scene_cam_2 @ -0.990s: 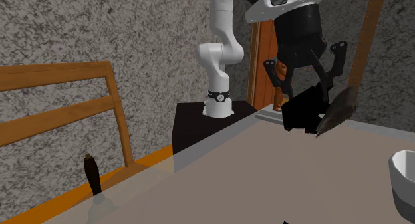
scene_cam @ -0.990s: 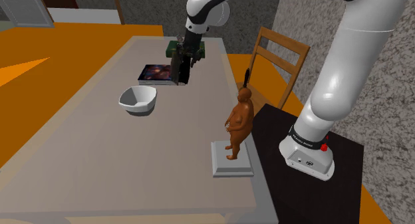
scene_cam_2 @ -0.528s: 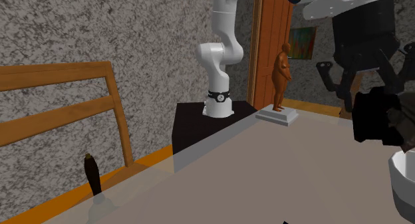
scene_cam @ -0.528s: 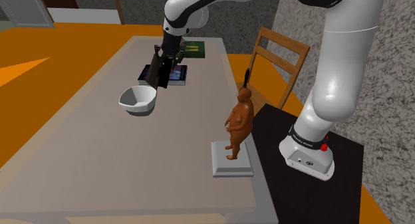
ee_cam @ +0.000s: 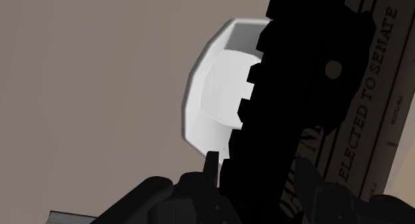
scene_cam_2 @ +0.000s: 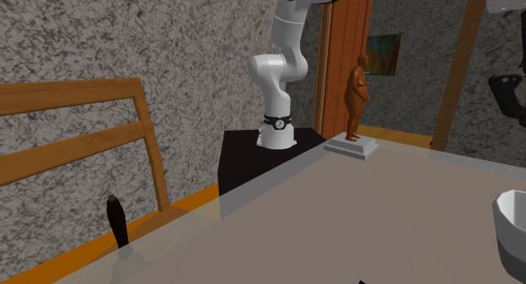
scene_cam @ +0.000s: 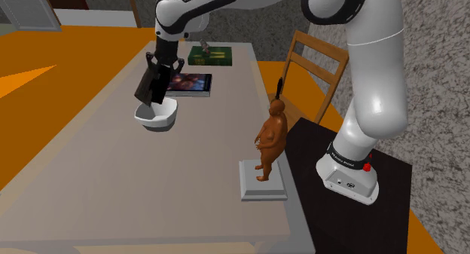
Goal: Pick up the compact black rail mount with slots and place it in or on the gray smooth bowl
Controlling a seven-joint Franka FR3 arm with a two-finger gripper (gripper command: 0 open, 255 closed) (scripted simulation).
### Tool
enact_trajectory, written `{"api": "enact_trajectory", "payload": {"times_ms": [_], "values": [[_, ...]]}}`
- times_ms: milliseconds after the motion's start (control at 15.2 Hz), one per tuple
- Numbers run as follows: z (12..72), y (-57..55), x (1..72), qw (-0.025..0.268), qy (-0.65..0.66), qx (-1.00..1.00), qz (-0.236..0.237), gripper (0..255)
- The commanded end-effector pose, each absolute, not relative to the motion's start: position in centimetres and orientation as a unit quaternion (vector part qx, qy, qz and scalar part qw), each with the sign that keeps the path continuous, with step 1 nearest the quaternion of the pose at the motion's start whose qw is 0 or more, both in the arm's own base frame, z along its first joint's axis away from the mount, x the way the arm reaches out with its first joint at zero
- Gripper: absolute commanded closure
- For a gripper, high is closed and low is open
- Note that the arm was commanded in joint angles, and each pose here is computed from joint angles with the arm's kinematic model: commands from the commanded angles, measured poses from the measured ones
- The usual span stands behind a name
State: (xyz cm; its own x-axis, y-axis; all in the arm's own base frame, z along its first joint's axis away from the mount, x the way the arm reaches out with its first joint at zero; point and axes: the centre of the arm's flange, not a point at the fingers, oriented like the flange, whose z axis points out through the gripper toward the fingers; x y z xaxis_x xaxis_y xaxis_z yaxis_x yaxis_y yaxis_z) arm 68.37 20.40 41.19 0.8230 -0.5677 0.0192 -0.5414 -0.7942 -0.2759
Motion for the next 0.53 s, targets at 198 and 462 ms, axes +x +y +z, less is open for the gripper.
{"api": "enact_trajectory", "payload": {"times_ms": [198, 462], "values": [[40.4, 24.0, 70.5, 0.13, 0.294, -0.946, -0.051, 255], [38.3, 24.0, 70.5, 0.13, 0.294, -0.946, -0.051, 255]]}}
